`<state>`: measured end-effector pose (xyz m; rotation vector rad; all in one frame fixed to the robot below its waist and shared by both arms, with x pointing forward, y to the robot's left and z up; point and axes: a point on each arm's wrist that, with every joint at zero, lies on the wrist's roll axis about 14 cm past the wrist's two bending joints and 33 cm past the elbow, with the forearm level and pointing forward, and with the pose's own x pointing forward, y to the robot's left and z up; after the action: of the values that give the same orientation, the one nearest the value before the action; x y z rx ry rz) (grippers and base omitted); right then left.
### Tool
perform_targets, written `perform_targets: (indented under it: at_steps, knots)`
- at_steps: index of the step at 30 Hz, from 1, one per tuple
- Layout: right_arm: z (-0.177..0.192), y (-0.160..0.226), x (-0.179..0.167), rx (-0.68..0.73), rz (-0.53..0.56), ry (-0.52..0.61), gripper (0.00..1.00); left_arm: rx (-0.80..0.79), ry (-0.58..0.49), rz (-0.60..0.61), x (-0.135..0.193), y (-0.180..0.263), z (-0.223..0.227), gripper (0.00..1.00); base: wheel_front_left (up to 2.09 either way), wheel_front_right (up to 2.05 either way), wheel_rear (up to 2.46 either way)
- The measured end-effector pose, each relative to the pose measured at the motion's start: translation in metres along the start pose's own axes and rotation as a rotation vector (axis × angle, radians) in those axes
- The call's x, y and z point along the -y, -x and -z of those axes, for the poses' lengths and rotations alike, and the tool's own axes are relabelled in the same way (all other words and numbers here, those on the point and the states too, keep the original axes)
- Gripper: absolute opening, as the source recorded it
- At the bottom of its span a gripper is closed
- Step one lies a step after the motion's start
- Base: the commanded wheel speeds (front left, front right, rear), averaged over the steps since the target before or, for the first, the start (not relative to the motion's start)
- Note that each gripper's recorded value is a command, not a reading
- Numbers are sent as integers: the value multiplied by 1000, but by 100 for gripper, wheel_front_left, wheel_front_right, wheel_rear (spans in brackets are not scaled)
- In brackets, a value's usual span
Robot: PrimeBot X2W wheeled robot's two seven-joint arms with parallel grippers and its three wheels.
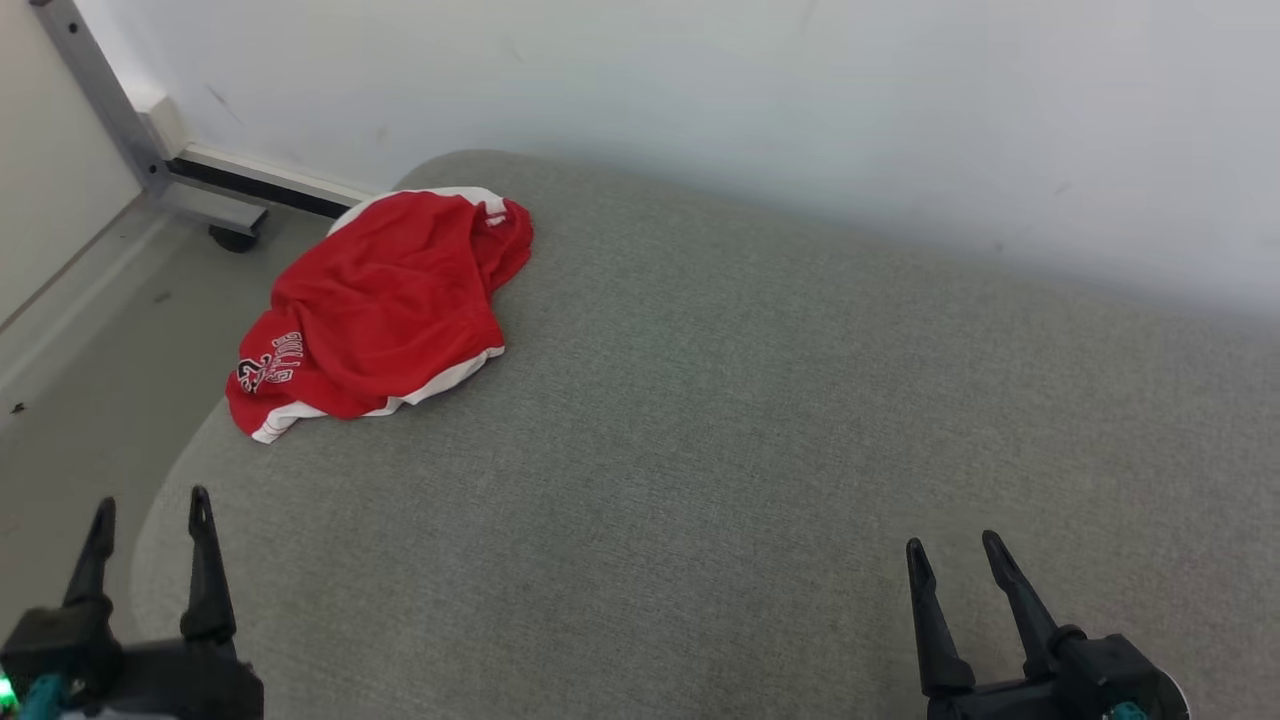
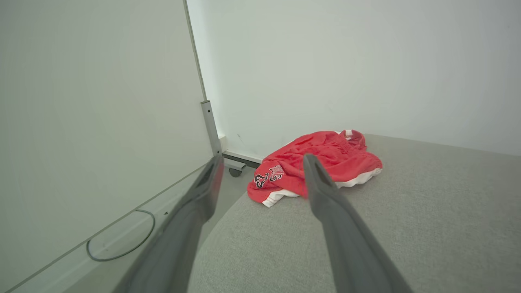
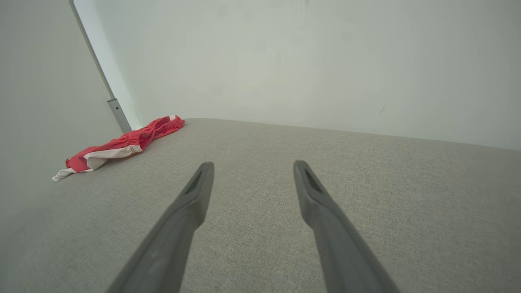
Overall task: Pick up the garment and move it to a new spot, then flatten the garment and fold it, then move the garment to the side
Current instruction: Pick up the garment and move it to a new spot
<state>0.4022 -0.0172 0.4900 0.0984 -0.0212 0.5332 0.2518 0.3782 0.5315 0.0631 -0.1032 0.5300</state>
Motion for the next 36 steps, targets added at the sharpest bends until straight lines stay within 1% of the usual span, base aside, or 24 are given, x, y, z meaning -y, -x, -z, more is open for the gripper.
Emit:
perform_targets:
  at_steps: [5, 8, 16, 24, 26, 28, 32, 36]
  knots:
    - [-3, -2, 16, 19, 36, 20, 100, 49, -8, 39, 13, -46, -19, 100, 0, 0, 0]
    - [-10, -7, 30, 48, 64, 34, 100, 75, -18, 73, 27, -75, -30, 100, 0, 0, 0]
    - [-21, -8, 71, 94, 162, 56, 100, 108, -16, 102, 56, -154, -41, 100, 0, 0, 0]
    - [-14, 4, 111, 75, 272, 78, 100, 18, -26, 171, 100, -214, -10, 100, 0, 0, 0]
    - [-10, 6, 119, 63, 294, 88, 100, -27, -35, 189, 110, -227, 5, 100, 0, 0, 0]
    - [-5, 8, 126, 47, 312, 96, 100, -97, -7, 179, 114, -237, 25, 100, 0, 0, 0]
    - [0, 12, 138, 24, 343, 114, 100, -197, -6, 184, 121, -256, 52, 100, 0, 0, 0]
    - [5, 19, 150, -4, 377, 128, 100, -327, -27, 219, 139, -264, 85, 100, 0, 0, 0]
